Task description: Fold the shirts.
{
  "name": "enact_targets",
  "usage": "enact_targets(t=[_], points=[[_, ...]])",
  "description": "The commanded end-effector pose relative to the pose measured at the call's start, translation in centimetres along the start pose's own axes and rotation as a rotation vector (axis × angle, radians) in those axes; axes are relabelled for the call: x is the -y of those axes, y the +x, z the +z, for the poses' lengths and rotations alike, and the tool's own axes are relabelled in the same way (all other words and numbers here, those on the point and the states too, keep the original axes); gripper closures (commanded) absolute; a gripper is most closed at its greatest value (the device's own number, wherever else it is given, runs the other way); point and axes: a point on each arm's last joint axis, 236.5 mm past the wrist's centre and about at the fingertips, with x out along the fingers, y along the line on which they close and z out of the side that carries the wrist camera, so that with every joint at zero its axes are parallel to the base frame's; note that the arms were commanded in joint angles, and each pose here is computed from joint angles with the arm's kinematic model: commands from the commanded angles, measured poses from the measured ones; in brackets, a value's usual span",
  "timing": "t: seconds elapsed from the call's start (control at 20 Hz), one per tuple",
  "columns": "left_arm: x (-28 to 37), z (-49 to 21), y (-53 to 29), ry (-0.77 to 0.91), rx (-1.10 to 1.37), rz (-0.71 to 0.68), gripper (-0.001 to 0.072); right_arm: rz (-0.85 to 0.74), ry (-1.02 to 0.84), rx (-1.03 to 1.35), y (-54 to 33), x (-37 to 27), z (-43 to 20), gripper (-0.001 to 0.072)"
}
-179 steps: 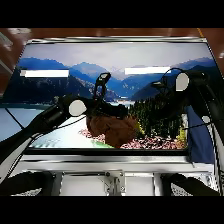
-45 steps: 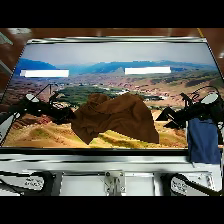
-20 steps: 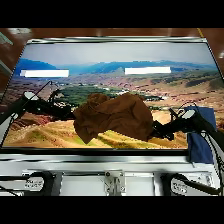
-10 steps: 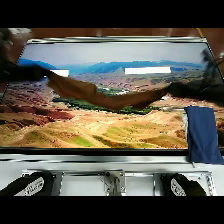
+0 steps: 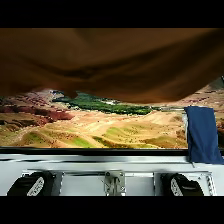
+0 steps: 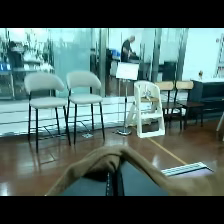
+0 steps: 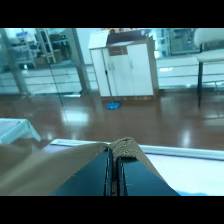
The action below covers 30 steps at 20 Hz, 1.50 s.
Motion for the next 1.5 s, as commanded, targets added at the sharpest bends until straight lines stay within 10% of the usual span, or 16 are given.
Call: enact_targets(t=[0.0, 0.65, 1.15, 1.45], points=[[-1.4, -1.0, -4.3, 0.011, -0.075, 0.150, 0.0671, -0.088, 0.046, -0.124, -2.3, 0.6, -2.5, 0.0638], [-9.0, -32.3, 2.1, -0.225, -0.846, 0.202, 0.0670, -0.203, 0.383, -1.028, 7.5, 13.7, -28.9, 0.0639], [-16.1, -52.0, 14.0, -0.576, -0.872, 0.307, 0.0669, -0.387, 0.637, -0.715, 22.7, 27.6, -42.6, 0.0637], [-13.0, -62.0, 13.4, -0.742, -1.077, 0.281, 0.0669, -0.379, 0.743, -0.959, 20.7, 26.7, -51.3, 0.0624]])
